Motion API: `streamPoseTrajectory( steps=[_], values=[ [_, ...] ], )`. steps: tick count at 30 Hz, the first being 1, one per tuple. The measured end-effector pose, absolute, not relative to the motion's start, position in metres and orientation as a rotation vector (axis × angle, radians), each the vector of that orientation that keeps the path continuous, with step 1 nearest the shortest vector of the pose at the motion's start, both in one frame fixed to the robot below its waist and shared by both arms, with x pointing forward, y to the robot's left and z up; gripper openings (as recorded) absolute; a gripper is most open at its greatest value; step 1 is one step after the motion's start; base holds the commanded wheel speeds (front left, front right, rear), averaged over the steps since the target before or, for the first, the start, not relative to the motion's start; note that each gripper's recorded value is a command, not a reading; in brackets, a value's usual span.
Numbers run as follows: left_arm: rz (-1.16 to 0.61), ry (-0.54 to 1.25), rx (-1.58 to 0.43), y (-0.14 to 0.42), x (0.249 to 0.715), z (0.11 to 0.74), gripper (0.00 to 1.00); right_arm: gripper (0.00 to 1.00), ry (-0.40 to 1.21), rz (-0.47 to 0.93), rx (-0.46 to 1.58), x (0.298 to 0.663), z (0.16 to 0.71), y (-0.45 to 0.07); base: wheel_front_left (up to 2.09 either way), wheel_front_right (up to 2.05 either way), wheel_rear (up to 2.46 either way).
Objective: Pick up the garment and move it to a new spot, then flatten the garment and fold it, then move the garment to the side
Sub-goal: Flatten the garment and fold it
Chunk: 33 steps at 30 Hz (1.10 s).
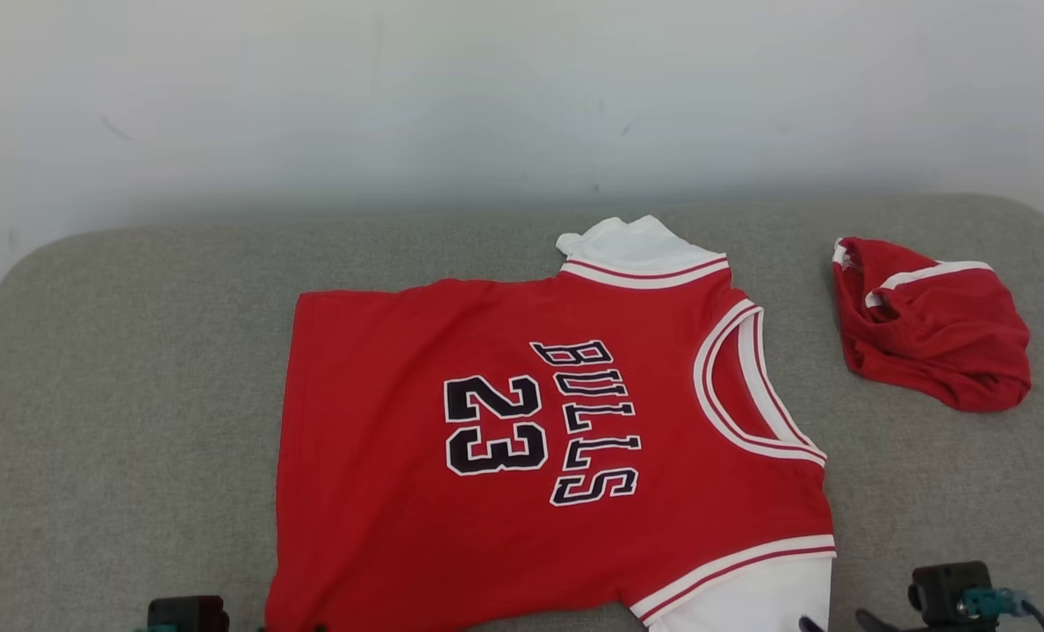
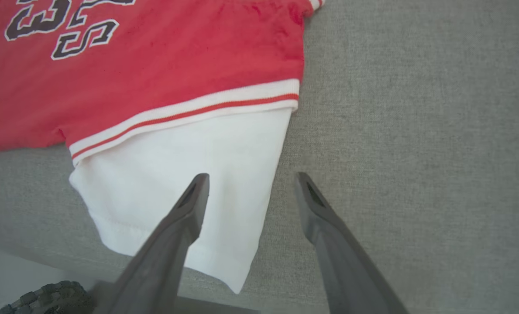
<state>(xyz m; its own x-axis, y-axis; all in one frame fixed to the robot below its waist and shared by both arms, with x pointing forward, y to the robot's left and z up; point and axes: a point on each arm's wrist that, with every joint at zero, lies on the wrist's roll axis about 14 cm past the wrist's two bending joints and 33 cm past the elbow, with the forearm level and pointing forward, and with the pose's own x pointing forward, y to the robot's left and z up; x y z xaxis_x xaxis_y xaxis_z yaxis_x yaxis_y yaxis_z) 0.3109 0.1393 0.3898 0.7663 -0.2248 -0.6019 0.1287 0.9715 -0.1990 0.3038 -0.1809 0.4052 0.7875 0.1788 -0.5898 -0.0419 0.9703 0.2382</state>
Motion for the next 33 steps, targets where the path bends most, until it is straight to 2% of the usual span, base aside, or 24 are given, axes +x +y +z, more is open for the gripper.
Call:
streamPoseTrajectory(
  steps=[13, 23, 25, 26, 27, 28, 29, 33],
  values=[
    [-0.160, 0.759, -0.145, 0.147, 0.316, 0.373, 1.00, 1.00, 0.895, 0.140, 0.210, 0.278, 0.367, -0.171, 0.00, 0.00, 0.00],
    [-0.167, 0.830, -0.173, 0.144, 0.310, 0.358, 1.00, 1.00, 0.987, 0.135, 0.229, 0.272, 0.351, -0.164, 0.00, 0.00, 0.00],
    [-0.165, 0.834, -0.174, 0.144, 0.313, 0.357, 0.85, 1.00, 0.992, 0.129, 0.232, 0.273, 0.349, -0.164, 0.00, 0.00, 0.00],
    [-0.164, 0.839, -0.172, 0.145, 0.313, 0.355, 0.80, 0.74, 0.993, 0.131, 0.230, 0.274, 0.349, -0.164, 0.00, 0.00, 0.00],
    [-0.157, 0.844, -0.169, 0.148, 0.313, 0.354, 0.26, 0.00, 0.992, 0.125, 0.231, 0.274, 0.347, -0.164, 0.00, 0.00, 0.00],
    [-0.157, 0.842, -0.168, 0.148, 0.315, 0.354, 0.04, 0.00, 0.990, 0.123, 0.232, 0.275, 0.347, -0.165, 0.00, 0.00, 0.00],
    [-0.165, 0.837, -0.170, 0.146, 0.316, 0.355, 0.00, 0.00, 0.984, 0.123, 0.232, 0.277, 0.347, -0.165, 0.00, 0.00, 0.00],
    [-0.162, 0.815, -0.178, 0.146, 0.318, 0.358, 0.00, 0.00, 0.949, 0.132, 0.274, 0.285, 0.353, -0.160, 0.00, 0.00, 0.00]
  ],
)
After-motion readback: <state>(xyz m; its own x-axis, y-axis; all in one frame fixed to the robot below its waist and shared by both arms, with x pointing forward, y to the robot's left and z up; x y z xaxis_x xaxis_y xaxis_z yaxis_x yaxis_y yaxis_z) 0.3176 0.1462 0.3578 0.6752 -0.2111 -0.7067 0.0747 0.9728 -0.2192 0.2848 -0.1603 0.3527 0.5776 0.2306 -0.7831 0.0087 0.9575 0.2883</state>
